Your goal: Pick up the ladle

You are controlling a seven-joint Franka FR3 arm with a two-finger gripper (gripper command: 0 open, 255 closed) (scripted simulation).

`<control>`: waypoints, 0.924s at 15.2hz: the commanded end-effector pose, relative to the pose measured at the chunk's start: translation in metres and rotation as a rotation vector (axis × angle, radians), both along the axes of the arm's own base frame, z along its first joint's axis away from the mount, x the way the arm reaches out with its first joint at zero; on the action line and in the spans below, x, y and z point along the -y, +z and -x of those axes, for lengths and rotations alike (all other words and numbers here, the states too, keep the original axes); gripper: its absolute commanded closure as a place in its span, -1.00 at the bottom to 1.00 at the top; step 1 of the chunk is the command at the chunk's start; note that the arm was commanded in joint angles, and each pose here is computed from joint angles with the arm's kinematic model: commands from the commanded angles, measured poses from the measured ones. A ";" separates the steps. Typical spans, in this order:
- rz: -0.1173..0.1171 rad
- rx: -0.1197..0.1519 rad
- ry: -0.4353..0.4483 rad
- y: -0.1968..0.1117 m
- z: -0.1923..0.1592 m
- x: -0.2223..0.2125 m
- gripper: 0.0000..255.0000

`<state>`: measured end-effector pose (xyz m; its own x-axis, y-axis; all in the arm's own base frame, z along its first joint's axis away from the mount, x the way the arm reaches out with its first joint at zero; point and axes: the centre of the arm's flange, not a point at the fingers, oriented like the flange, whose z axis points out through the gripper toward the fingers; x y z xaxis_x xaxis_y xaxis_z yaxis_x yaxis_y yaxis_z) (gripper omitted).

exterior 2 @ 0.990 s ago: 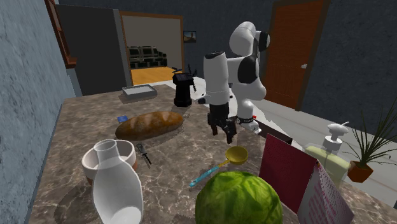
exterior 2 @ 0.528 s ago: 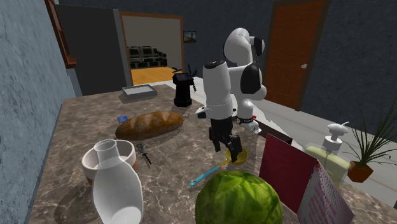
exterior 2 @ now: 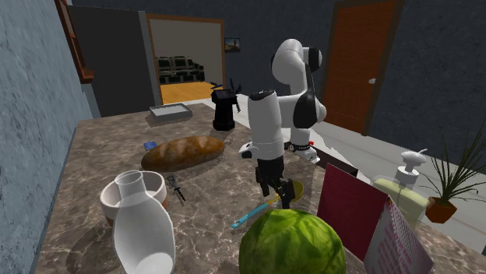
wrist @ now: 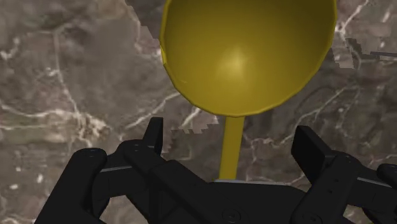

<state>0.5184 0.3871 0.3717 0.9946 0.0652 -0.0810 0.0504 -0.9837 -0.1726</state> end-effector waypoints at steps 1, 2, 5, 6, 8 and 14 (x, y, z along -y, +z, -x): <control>0.000 0.001 0.000 -0.003 0.000 -0.001 -1.00; 0.000 0.001 0.000 -0.003 0.000 -0.001 1.00; 0.000 0.001 0.000 -0.003 0.000 -0.001 1.00; 0.000 0.001 0.000 -0.003 0.000 -0.001 1.00; 0.000 0.001 0.000 -0.003 0.000 -0.001 1.00; 0.000 0.001 0.000 0.013 0.000 -0.001 1.00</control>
<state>0.5180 0.3880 0.3795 0.9946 0.0654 -0.0803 0.0507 -0.9836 -0.1731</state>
